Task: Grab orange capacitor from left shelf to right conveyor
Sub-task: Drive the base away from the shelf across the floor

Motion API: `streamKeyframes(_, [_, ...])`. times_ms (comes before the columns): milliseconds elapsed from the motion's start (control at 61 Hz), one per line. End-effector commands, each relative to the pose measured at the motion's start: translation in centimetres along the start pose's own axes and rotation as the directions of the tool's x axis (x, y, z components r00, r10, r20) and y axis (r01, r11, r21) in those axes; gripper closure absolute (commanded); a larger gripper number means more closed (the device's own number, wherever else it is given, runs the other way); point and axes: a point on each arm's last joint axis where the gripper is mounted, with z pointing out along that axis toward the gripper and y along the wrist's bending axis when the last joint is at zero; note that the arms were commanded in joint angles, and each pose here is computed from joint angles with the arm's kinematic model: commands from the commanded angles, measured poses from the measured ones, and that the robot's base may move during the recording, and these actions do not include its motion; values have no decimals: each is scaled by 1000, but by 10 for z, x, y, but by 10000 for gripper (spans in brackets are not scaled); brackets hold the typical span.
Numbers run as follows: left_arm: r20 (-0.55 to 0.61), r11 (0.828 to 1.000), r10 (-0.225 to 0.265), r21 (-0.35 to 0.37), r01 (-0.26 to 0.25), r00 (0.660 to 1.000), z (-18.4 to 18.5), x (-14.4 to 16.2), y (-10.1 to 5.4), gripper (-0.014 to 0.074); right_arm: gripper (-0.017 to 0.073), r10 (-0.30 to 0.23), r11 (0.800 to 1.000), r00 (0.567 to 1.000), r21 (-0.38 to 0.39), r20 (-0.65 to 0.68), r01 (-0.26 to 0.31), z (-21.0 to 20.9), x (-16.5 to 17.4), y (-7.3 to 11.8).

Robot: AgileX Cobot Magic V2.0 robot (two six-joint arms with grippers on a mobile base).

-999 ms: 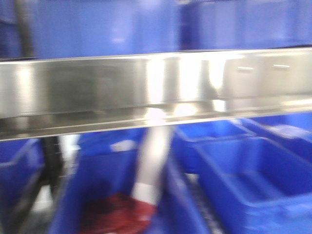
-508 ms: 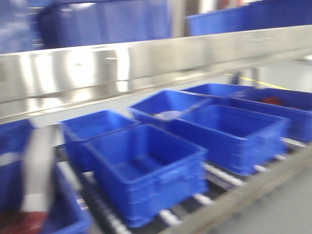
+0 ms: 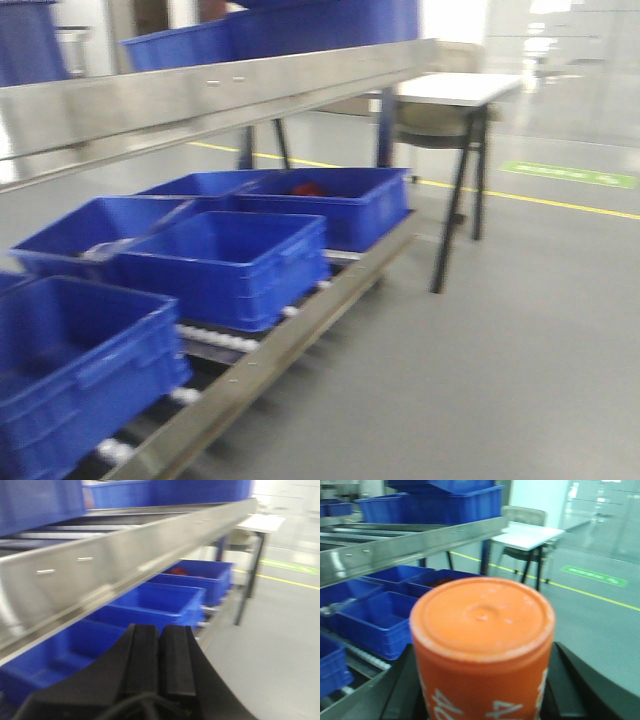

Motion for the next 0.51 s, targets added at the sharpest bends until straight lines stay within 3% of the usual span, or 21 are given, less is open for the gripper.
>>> streamKeyframes(0, [104, 1000, -3, -3, 3, 995, -1, -10, 0, 720, 503, -20, 1000, 994, 11, 111, 19, -3, -18, 0])
streamKeyframes(491, [104, 1000, -3, -3, 3, 995, -1, -10, 0, 720, 503, -20, 1000, 994, 11, 111, 19, -3, -18, 0])
